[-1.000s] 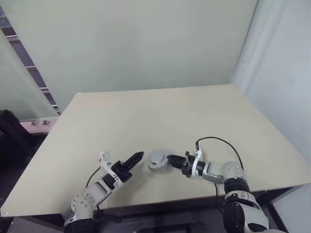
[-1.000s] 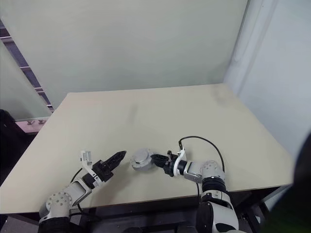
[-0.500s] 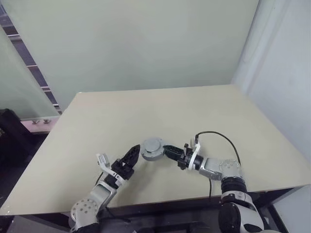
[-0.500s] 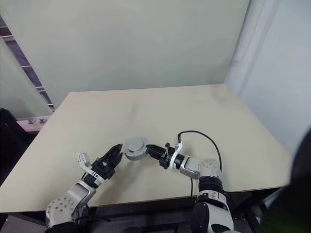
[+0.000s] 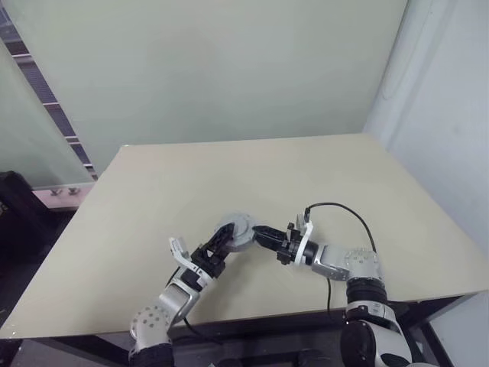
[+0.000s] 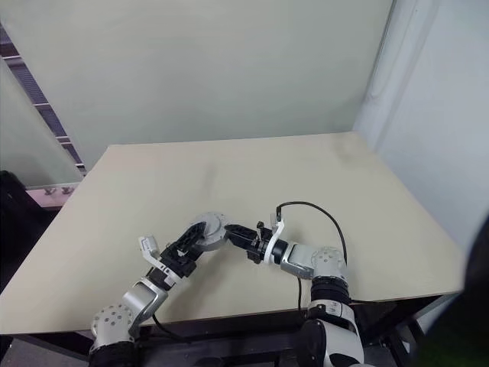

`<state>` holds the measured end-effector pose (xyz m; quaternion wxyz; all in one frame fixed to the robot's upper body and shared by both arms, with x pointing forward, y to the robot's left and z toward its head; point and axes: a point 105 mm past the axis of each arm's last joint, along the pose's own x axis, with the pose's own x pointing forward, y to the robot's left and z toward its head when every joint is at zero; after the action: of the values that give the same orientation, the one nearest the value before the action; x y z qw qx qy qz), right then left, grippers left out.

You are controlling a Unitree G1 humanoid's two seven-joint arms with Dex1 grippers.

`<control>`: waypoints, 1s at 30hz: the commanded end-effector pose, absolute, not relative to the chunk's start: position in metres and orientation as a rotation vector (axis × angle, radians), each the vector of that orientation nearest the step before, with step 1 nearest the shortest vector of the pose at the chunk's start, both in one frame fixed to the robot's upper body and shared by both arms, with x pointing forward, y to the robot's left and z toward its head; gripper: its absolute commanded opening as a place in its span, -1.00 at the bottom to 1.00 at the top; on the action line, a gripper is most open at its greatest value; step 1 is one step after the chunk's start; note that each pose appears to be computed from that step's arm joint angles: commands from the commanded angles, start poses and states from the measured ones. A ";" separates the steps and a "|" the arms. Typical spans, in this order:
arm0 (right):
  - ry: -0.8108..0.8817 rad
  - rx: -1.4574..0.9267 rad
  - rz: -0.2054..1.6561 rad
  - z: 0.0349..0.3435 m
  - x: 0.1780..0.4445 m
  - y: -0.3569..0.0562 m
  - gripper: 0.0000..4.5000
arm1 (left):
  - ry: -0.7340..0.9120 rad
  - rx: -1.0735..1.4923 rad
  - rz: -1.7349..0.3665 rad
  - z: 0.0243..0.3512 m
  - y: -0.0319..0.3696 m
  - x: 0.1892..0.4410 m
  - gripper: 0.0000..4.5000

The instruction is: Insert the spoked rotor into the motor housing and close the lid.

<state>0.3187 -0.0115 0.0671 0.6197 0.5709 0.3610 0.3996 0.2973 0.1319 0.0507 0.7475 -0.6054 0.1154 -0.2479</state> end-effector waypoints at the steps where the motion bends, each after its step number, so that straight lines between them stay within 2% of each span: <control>1: 0.737 1.323 1.001 0.093 0.322 -0.011 -0.46 | 0.197 -1.338 -0.583 0.065 0.129 0.304 1.00; 4: 0.739 1.321 0.997 0.092 0.322 -0.011 -0.46 | 0.197 -1.347 -0.579 0.064 0.129 0.305 0.73; 8: 0.735 1.319 0.995 0.092 0.322 -0.010 -0.46 | 0.201 -1.348 -0.584 0.064 0.129 0.305 0.09; 9: 0.734 1.319 0.995 0.093 0.322 -0.010 -0.46 | 0.201 -1.348 -0.584 0.064 0.129 0.306 0.01; 16: 0.717 1.275 0.999 0.091 0.321 -0.011 -0.46 | 0.191 -1.353 -0.584 0.064 0.129 0.306 0.01; 23: 0.563 1.160 0.909 0.087 0.333 -0.022 -0.46 | 0.128 -1.376 -0.536 0.064 0.133 0.307 -0.03; 30: 0.519 1.098 0.934 0.089 0.331 -0.029 0.62 | 0.085 -1.388 -0.504 0.064 0.140 0.307 -0.11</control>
<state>0.3294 -0.0317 0.0723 0.7206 0.5015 0.2629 0.4001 0.3037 0.1354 0.0480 0.7369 -0.6368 0.0725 -0.2150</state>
